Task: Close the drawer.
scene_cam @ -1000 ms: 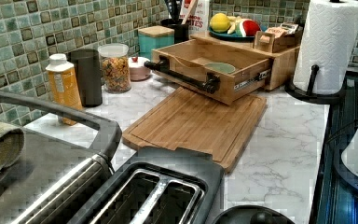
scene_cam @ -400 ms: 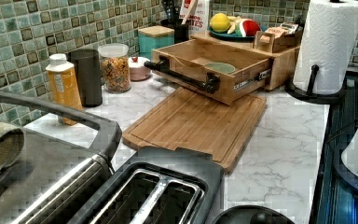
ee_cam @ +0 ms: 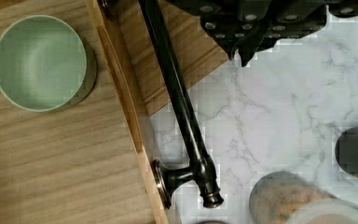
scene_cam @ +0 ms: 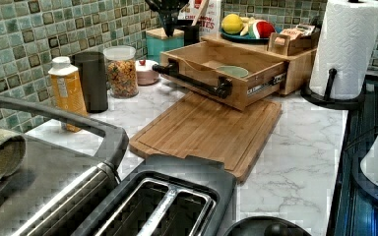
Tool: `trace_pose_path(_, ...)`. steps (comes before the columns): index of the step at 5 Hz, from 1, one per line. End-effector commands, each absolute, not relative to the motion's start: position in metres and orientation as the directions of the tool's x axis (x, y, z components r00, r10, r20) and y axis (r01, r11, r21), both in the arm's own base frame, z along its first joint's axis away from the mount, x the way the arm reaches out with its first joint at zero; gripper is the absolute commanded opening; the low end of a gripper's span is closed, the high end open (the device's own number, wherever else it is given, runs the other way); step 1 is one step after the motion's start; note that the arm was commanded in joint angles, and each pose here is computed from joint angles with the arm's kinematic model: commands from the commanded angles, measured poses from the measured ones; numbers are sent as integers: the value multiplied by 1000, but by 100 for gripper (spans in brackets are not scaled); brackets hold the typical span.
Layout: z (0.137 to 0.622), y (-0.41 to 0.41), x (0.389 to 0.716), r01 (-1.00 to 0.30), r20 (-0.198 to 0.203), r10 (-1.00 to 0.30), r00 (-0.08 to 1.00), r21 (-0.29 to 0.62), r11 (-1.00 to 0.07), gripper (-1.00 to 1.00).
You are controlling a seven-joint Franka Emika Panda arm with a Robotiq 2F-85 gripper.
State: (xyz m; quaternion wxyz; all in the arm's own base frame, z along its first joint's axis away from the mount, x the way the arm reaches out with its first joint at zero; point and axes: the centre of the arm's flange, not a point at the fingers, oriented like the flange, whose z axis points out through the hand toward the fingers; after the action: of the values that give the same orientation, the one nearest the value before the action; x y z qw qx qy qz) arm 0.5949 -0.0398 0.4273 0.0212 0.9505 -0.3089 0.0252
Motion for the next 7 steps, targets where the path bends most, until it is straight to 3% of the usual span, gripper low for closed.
trace_pose_path(1, 379, -1, 638, -380, 36, -379, 925, 112, -918, -100)
trace_pose_path(2, 354, 0, 639, -364, 35, -363, 931, 133, -922, -100)
trace_pose_path(3, 336, -1, 638, -348, 63, -342, 938, 147, -926, -100)
trace_pose_path(4, 321, 0, 636, -340, 122, -323, 938, 171, -925, -100)
trace_pose_path(5, 322, -2, 639, -346, 117, -330, 937, 171, -922, -100)
trace_pose_path(7, 313, -28, 642, -328, 29, -328, 944, 176, -928, -100)
